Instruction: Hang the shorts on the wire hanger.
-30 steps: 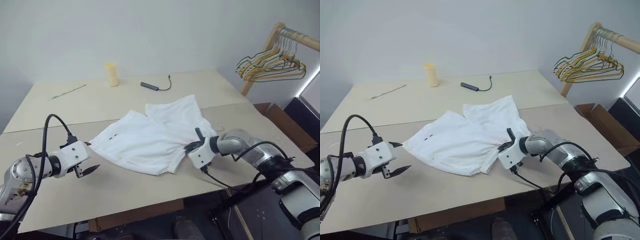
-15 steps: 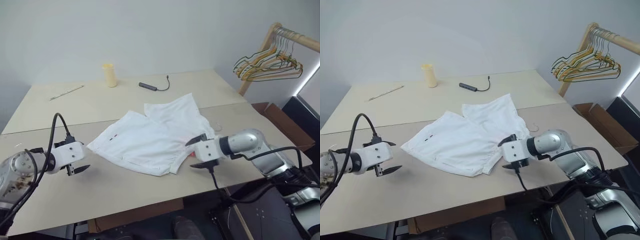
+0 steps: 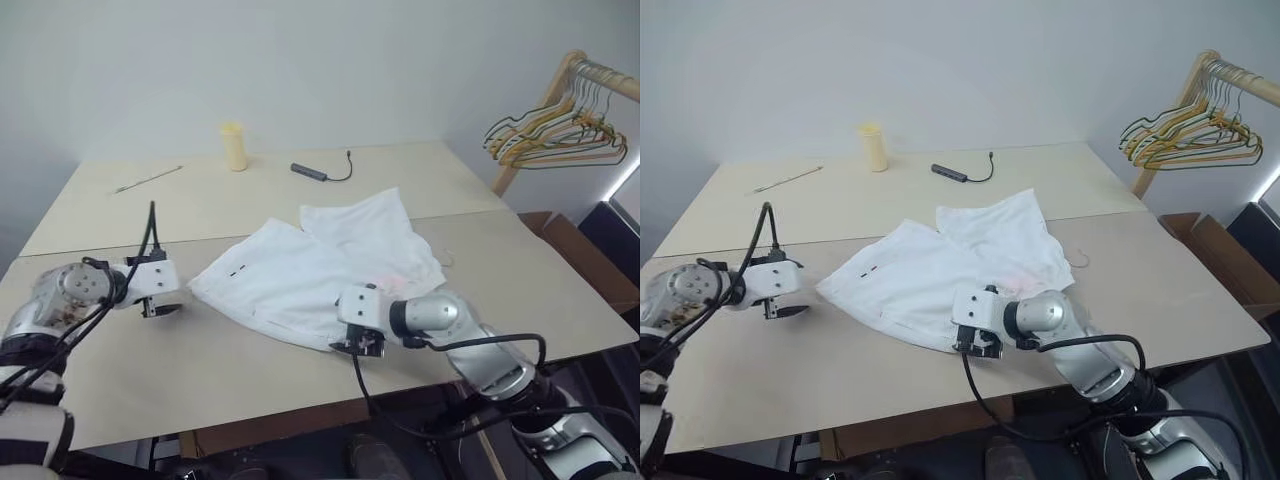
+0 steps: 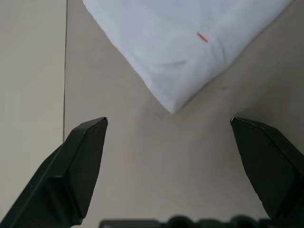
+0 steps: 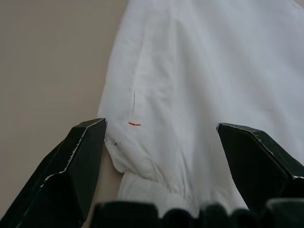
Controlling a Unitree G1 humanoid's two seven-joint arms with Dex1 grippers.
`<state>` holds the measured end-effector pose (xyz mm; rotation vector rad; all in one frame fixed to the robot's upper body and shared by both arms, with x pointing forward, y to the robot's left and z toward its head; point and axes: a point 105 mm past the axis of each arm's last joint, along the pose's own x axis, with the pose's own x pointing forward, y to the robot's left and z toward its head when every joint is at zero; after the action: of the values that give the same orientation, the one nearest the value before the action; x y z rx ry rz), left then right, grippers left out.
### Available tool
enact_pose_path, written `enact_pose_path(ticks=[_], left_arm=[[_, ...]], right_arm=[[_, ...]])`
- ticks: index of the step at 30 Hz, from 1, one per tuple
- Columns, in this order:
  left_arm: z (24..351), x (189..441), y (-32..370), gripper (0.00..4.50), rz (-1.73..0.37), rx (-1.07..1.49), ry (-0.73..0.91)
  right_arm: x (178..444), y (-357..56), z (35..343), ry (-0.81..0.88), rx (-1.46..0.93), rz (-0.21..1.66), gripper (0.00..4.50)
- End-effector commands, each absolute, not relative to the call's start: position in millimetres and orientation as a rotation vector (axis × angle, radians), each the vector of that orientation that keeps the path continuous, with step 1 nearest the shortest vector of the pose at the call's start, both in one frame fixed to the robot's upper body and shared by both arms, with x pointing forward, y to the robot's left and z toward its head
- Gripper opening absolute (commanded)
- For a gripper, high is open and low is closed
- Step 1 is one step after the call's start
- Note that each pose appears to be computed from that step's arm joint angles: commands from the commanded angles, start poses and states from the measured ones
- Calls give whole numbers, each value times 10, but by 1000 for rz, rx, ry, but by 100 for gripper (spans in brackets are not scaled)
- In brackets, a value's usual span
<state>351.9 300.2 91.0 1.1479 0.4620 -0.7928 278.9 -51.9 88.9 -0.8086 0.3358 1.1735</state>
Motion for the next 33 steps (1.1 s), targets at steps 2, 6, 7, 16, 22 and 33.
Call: enact_pose_path(ticks=[2,6,7,16,22,33], left_arm=[[980,3609,2912,450,-835,1171,420],[933,3599,2866,450,-899,1152,442],[928,3605,2866,450,-905,1162,448],[902,3697,2784,450,-912,1158,442],[801,3641,2752,388,-973,1141,479],[727,3642,2783,14,-943,1133,493]], right_arm=[[2760,-518,846,345,-852,1147,374],[2730,-532,733,373,-912,1155,229],[2732,-556,697,378,-947,1154,193],[2794,-604,629,384,-996,1136,4],[2839,-592,663,367,-993,1111,0],[2877,-571,691,349,-988,1095,0]])
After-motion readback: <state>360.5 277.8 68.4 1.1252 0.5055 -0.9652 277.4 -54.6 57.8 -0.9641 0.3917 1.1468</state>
